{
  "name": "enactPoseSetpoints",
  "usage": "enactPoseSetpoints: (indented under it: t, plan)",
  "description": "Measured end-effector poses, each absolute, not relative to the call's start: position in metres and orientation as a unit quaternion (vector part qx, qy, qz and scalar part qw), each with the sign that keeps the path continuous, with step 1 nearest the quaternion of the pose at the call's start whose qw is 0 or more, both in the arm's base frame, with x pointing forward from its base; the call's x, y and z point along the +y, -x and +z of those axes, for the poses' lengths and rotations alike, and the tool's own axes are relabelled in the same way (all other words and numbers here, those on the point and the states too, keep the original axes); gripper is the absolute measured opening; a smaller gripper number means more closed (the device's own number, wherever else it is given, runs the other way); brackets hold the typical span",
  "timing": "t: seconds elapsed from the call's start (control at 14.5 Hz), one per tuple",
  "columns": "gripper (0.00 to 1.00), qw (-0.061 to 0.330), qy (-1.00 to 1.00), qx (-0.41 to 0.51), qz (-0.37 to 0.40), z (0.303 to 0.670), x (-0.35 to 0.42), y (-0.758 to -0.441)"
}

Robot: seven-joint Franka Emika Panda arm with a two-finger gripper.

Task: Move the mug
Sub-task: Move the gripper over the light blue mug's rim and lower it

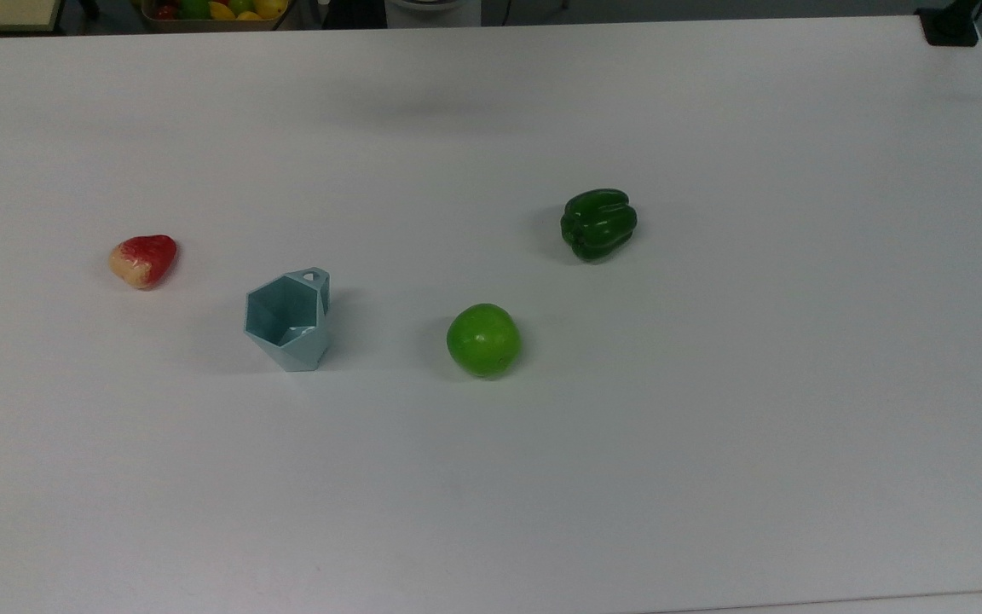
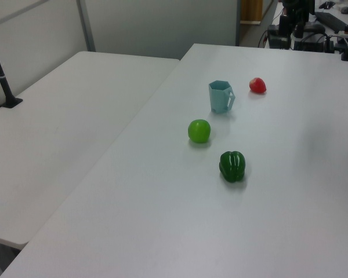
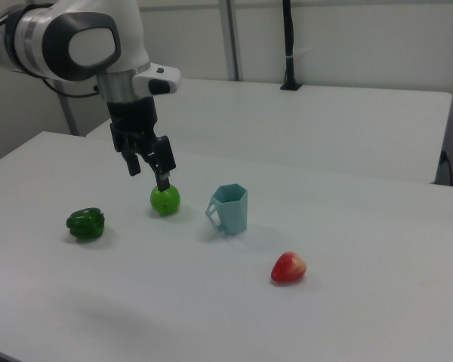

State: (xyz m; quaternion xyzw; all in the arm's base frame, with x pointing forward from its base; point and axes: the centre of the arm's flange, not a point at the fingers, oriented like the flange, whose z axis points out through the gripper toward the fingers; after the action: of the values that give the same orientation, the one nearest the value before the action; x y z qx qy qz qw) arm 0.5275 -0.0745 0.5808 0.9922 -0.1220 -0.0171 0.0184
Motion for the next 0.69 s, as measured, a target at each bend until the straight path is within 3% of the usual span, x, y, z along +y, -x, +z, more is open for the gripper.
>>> enactPoseSetpoints:
  t: [0.69]
  plan:
    - [1.00,0.008,-0.991,-0.132,-0.005,0.587,-0.078,-0.536]
